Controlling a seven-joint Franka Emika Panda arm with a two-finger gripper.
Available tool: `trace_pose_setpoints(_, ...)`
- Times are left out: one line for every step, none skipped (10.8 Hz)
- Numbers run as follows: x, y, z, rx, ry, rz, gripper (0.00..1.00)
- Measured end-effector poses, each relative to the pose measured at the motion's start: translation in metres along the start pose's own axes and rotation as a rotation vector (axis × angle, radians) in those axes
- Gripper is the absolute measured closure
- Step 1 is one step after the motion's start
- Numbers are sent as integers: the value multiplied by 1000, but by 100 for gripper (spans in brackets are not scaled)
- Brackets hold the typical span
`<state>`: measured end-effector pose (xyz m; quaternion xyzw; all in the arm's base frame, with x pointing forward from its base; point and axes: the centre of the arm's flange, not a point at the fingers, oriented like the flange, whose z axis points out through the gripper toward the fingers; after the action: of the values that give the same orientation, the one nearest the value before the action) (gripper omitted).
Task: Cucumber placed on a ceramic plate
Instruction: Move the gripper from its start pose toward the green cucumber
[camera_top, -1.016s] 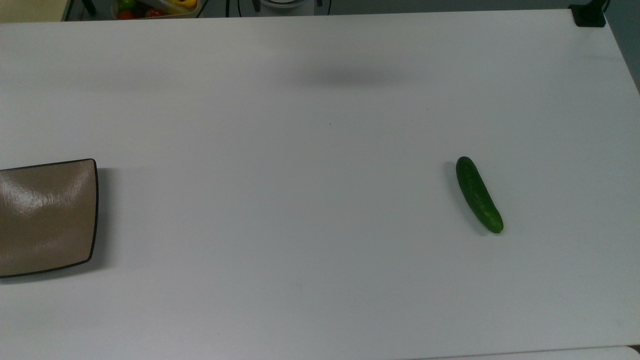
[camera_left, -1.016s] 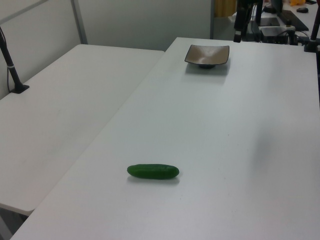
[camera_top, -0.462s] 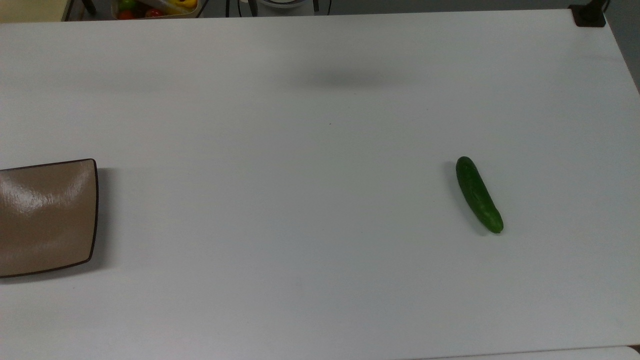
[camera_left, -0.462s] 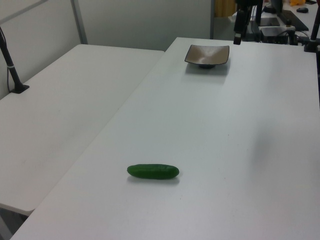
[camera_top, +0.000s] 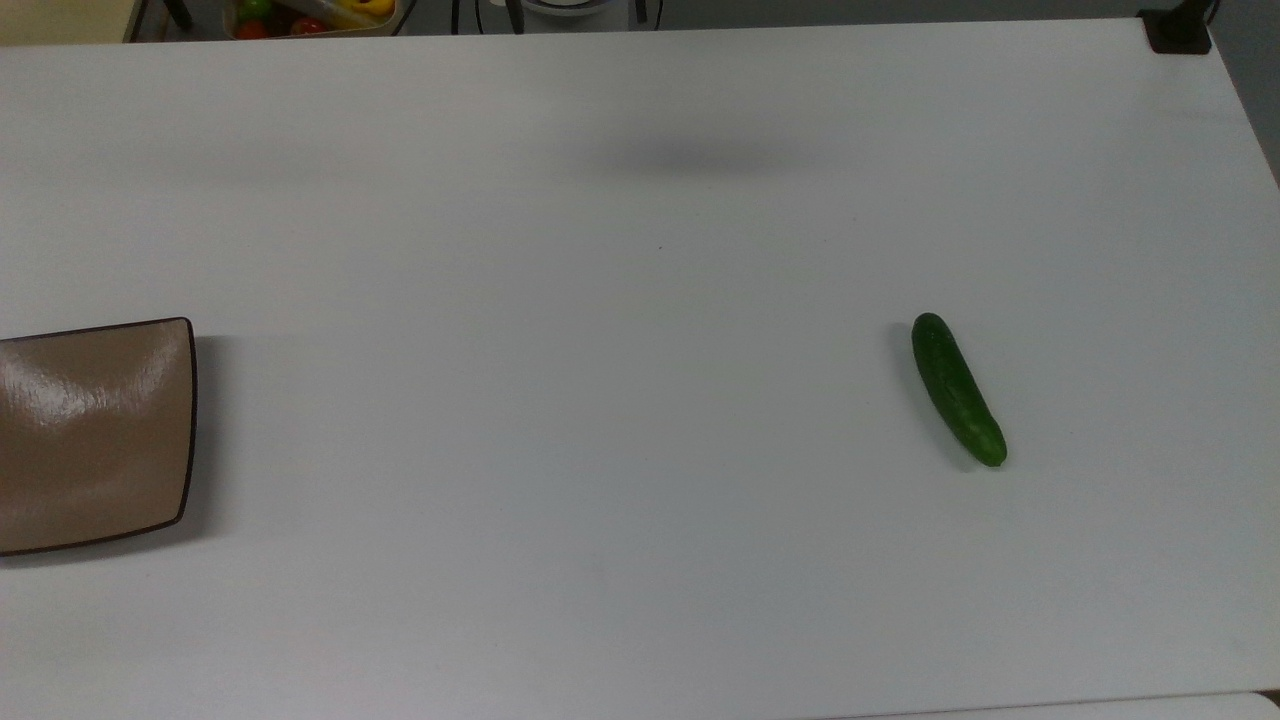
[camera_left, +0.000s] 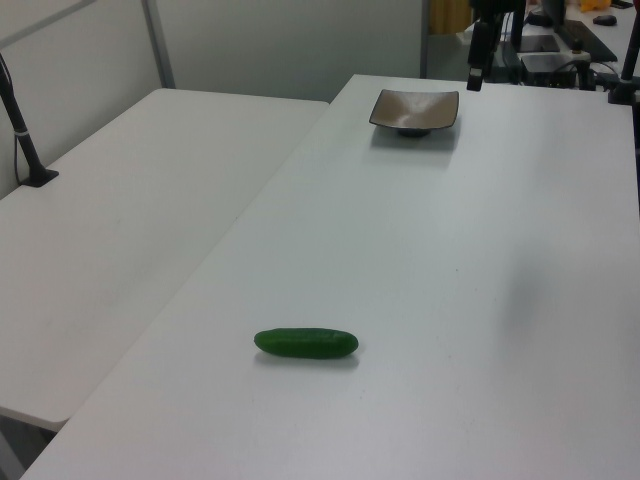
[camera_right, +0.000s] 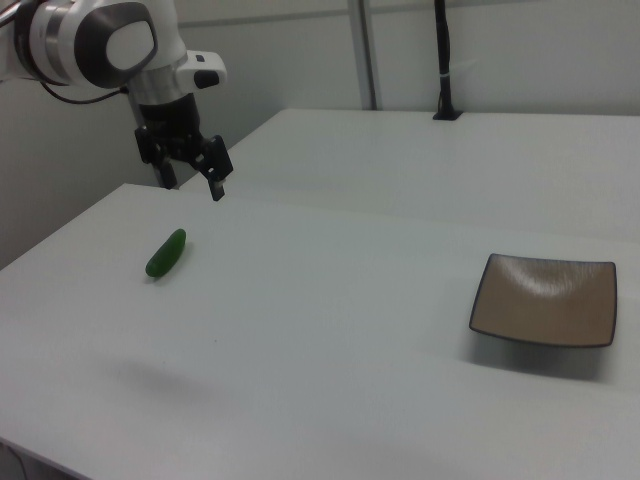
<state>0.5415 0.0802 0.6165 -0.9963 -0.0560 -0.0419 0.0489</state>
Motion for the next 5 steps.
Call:
trace_pose_setpoints(0, -8, 3, 1, -6, -15, 0)
trace_pose_setpoints(1, -21, 8, 3, -14, -38, 0)
trace_pose_setpoints(3, -36, 11, 6, -15, -64, 0)
trace_pose_setpoints(7, -52, 13, 10, -9, -91, 0)
trace_pose_setpoints(13, -68, 16, 14, -1, -99, 0)
